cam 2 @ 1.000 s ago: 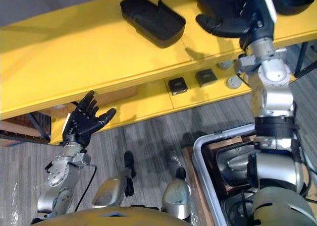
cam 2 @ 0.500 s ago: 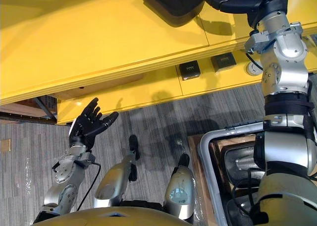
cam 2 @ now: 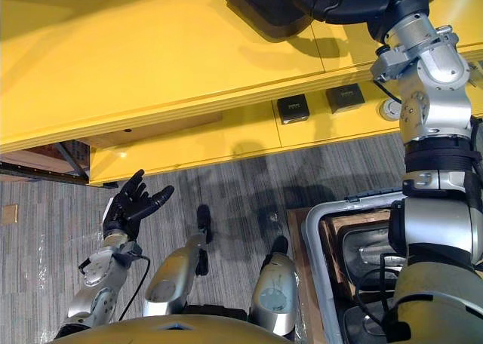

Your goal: Walk over and take three plastic housings, then place them on the shelf

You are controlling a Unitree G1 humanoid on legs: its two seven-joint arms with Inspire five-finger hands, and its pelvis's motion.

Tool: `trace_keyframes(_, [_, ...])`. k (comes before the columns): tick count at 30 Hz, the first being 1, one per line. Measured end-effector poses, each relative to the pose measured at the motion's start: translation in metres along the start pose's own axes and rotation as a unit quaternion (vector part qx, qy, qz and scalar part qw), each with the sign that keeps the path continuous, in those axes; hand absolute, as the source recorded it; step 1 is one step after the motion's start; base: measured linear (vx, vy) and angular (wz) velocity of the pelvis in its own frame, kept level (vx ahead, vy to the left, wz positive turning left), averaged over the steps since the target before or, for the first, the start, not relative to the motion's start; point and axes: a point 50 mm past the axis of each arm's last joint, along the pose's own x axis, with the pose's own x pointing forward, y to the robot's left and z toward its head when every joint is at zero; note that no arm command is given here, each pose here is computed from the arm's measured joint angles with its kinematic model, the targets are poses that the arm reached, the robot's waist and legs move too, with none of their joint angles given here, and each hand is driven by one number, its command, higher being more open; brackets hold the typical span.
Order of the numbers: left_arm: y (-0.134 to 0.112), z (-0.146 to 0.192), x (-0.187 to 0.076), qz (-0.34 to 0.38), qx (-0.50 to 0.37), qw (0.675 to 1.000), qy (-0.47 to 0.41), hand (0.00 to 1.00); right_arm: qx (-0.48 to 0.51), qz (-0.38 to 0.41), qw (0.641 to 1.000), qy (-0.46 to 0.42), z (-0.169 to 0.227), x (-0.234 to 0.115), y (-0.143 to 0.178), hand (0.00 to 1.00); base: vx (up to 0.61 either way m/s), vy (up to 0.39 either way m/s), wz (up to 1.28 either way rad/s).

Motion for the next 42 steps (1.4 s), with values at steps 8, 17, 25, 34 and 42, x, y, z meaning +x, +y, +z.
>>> trace_keyframes(8, [-0.003,-0.001,0.000,-0.025,0.004,1.000,0.002,1.00,0.013,-0.024,0.998,0.050,-0.017,-0.003,-0.005,1.00,0.00,-0.041,-0.01])
trace_keyframes(17, [-0.017,-0.007,-0.004,-0.098,0.021,0.995,0.019,1.00,-0.007,0.030,0.996,0.080,-0.026,-0.002,0.004,1.00,0.01,-0.030,-0.05])
trace_keyframes(25, [-0.019,-0.009,-0.005,-0.104,0.022,0.994,0.024,1.00,-0.008,0.076,0.994,0.081,-0.025,-0.001,0.011,1.00,0.01,-0.031,-0.01])
trace_keyframes(34, [-0.014,-0.016,-0.005,-0.095,0.025,0.994,0.040,1.00,-0.010,0.095,0.992,0.084,-0.026,0.000,0.015,1.00,0.00,-0.015,0.00])
trace_keyframes(42, [-0.015,-0.016,-0.005,-0.100,0.025,0.994,0.039,1.00,-0.008,0.121,0.989,0.086,-0.029,-0.002,0.021,1.00,0.00,-0.004,0.00])
